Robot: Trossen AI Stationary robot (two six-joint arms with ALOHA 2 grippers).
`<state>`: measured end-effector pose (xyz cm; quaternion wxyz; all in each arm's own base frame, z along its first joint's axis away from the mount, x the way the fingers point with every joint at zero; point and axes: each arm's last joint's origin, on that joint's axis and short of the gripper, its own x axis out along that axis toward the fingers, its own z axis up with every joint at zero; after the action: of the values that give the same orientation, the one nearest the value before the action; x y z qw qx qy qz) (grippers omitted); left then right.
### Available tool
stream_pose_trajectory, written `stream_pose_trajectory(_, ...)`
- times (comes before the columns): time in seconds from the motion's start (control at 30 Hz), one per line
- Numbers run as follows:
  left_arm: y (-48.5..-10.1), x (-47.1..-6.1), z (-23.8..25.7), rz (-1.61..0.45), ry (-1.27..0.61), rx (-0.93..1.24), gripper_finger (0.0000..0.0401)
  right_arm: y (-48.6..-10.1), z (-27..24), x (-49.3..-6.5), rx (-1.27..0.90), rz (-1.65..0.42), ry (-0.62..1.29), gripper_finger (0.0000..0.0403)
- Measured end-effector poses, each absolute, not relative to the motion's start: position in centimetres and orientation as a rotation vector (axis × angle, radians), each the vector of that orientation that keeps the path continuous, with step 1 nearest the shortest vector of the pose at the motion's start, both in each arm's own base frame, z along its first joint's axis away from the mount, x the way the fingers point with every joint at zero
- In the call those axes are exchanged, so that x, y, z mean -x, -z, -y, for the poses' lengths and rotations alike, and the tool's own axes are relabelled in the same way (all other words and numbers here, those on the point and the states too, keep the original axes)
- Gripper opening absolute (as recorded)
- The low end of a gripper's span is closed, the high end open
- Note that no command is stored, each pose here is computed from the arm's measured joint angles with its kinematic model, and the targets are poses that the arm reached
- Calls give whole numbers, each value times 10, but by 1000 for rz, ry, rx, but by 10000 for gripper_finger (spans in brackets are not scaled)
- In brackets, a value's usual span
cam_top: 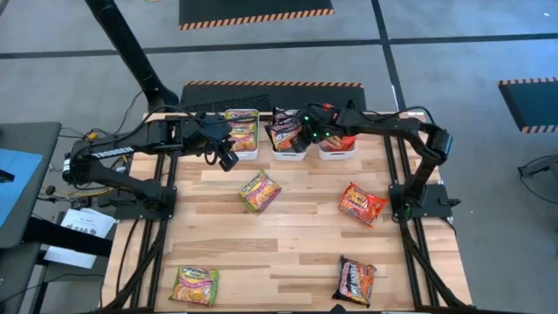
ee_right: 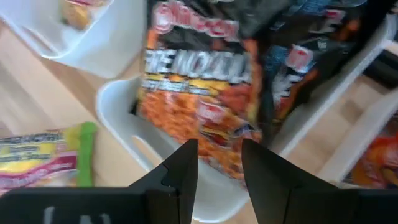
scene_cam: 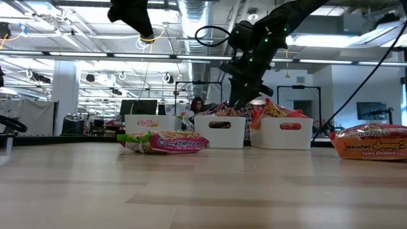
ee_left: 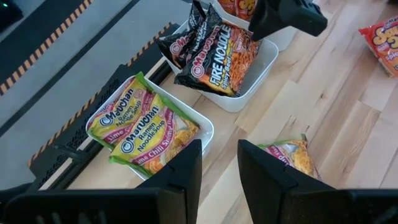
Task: Sort Maruchan noodles
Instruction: Put the black noodle pack into the middle white bin
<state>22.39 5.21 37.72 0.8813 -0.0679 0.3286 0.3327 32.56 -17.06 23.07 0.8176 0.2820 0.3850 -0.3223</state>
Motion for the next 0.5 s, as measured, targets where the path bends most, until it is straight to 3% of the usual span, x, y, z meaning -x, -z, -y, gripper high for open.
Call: stream_pose_trajectory(0.5, -377, -224, -52, -686, -692, 136, 90, -192, 166, -341, -643, -930, 677, 148)
